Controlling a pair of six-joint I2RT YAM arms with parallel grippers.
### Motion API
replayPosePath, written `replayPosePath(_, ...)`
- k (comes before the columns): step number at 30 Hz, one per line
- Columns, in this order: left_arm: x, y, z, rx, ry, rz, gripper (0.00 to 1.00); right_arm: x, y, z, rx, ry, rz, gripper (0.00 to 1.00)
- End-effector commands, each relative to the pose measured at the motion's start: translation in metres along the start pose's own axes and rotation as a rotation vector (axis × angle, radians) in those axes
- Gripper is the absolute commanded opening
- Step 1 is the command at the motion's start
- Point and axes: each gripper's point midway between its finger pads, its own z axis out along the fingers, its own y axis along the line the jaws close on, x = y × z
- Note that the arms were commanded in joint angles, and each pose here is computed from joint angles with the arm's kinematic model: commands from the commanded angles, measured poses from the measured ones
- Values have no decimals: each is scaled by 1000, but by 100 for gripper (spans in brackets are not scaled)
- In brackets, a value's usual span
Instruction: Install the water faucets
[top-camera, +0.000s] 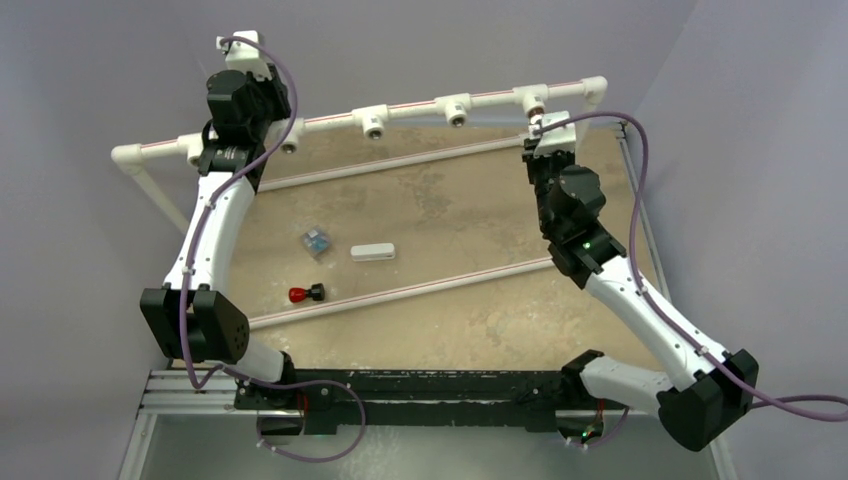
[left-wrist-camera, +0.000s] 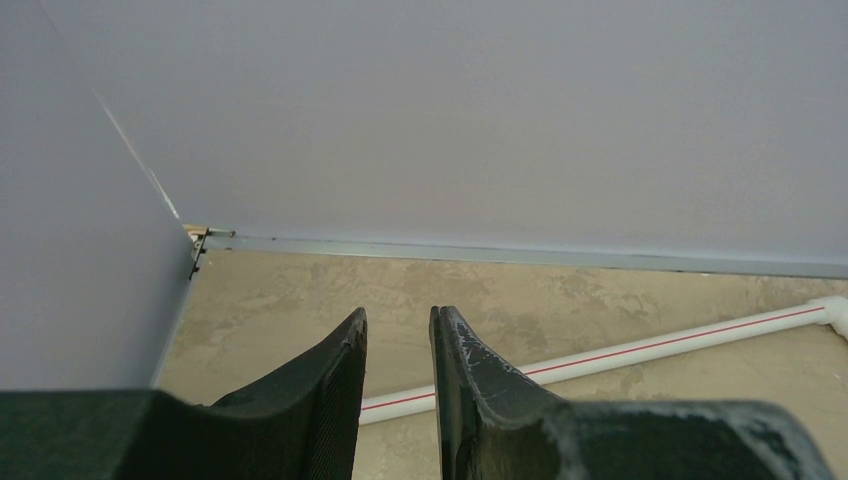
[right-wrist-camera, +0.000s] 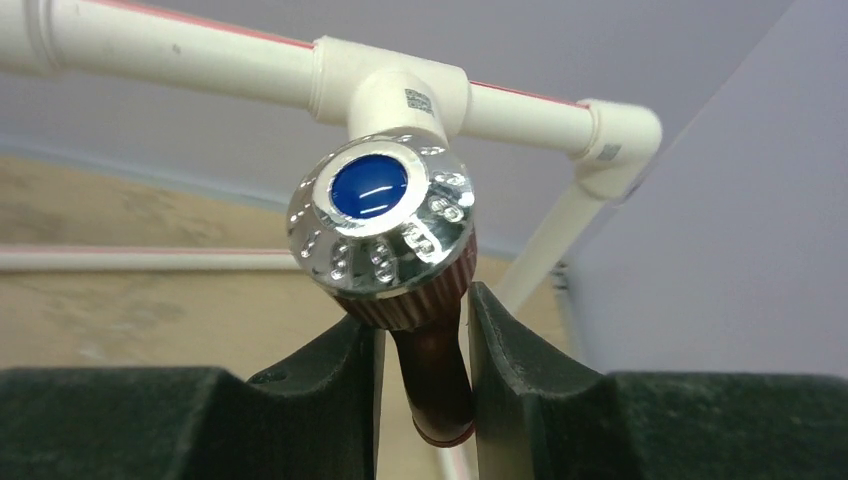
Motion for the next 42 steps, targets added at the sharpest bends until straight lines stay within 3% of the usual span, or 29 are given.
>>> replayPosePath(1, 48, -6, 3, 25, 141, 8, 29, -76, 29, -14, -148, -192, 646, 0)
replayPosePath(12, 46, -7, 2, 26, 139, 3, 29, -102, 1, -32, -112, -242, 1137, 0)
replayPosePath(21, 44, -7, 0, 27, 133, 3, 29, -71, -20, -22, -59, -194, 1473, 0)
replayPosePath(42, 45, -7, 1, 26, 136, 3, 29, -14, -81, 13, -74, -171, 1855, 0)
